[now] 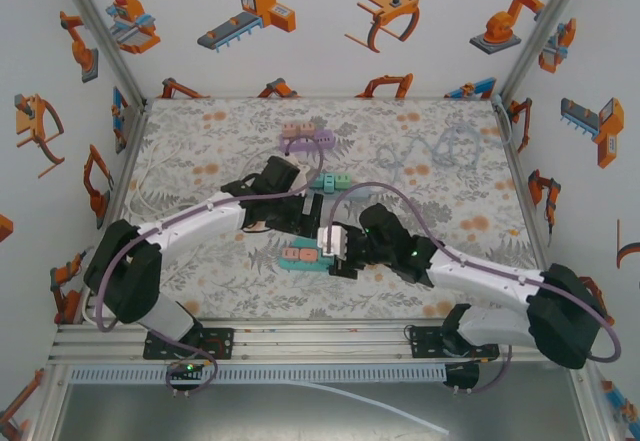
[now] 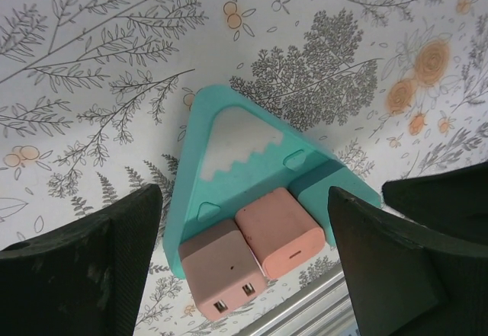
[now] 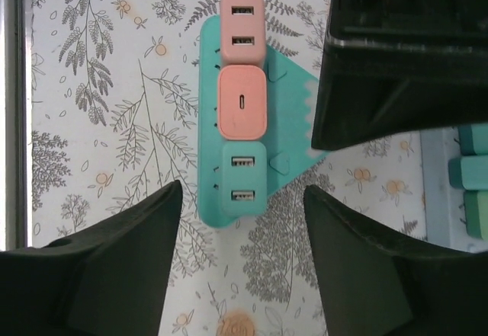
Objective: Pull the plug off the socket
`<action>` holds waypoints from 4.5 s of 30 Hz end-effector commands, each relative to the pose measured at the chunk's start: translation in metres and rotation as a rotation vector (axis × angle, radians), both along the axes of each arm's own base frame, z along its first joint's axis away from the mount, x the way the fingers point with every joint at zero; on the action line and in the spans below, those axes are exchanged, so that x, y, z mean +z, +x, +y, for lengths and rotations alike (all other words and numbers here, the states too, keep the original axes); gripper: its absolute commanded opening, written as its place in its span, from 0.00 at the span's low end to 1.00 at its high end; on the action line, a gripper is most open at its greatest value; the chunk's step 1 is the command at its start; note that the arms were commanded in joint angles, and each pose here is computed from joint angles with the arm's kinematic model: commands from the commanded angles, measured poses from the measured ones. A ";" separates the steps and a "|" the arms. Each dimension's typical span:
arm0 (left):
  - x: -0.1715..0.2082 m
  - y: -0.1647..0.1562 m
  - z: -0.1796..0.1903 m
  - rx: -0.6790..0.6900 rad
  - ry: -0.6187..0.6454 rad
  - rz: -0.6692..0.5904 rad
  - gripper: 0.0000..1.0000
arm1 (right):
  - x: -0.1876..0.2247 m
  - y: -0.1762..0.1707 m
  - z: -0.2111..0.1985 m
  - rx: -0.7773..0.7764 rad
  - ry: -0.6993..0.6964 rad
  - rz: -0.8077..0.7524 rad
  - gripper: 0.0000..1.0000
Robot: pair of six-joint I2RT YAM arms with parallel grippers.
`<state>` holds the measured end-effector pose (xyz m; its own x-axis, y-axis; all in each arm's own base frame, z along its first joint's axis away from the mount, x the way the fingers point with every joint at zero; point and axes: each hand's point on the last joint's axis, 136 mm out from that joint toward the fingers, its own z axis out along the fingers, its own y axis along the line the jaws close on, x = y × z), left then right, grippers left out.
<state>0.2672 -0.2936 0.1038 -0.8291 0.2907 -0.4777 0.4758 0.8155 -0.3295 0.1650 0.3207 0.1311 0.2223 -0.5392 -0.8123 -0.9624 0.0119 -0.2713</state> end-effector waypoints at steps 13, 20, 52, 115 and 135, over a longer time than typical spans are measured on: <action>-0.050 -0.017 0.019 -0.004 0.076 0.115 0.82 | -0.022 0.004 0.010 0.053 -0.017 -0.042 0.35; -0.068 -0.020 0.033 0.026 0.146 0.120 0.81 | -0.013 0.006 0.015 0.056 0.006 -0.051 0.23; -0.129 -0.034 0.088 0.149 0.412 0.174 0.78 | 0.043 0.009 0.032 0.026 0.142 -0.027 0.13; -0.102 -0.036 0.102 0.393 0.377 0.105 0.65 | 0.142 0.029 -0.027 -0.577 0.372 0.230 0.03; 0.048 -0.022 0.039 0.202 -0.084 -0.112 0.80 | 0.048 0.082 -0.168 -1.341 0.503 0.911 0.02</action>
